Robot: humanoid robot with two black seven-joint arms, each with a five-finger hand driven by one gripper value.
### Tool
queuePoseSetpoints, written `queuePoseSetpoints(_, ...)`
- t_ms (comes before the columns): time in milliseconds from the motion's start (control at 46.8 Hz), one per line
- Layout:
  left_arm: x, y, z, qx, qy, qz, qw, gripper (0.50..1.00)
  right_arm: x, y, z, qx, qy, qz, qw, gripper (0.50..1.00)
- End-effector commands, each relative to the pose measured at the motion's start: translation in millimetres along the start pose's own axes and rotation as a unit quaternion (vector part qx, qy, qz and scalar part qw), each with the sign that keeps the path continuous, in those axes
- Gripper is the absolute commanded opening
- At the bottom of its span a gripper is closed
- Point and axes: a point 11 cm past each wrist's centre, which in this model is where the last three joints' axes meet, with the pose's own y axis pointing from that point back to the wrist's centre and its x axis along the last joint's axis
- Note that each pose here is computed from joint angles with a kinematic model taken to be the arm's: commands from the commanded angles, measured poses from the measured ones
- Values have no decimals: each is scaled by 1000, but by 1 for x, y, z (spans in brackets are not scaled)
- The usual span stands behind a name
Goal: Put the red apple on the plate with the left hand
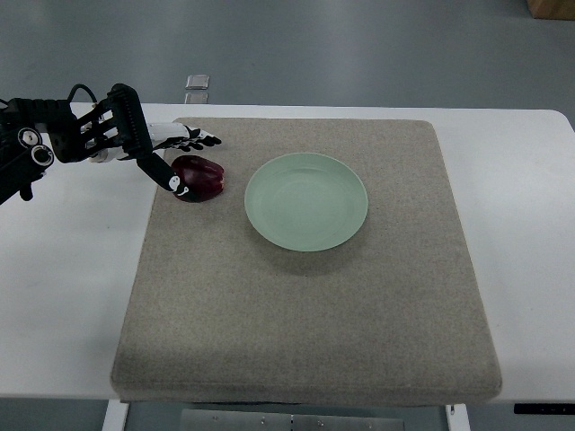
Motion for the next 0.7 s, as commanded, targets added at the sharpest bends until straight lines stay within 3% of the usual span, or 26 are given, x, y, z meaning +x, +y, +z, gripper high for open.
queuePoseSetpoints(0, 0, 0, 0, 0, 0, 1, 1000, 999, 0, 0, 0, 0, 0, 0, 1000, 928)
queuePoseSetpoints(320, 0, 0, 0, -1, 2, 0, 1000, 999, 0, 0, 0, 0, 0, 0, 1000, 930)
queuePoseSetpoints(448, 14, 3, 10, -19, 15, 19, 1000, 999, 0, 0, 0, 0, 0, 0, 1000, 930)
queuePoseSetpoints(577, 49, 22, 27, -97, 126, 74, 985, 999, 0, 0, 0, 0, 0, 0, 1000, 928)
queuePoseSetpoints(683, 73, 36, 28, -182, 287, 110, 934, 999, 0, 0, 0, 0, 0, 0, 1000, 930)
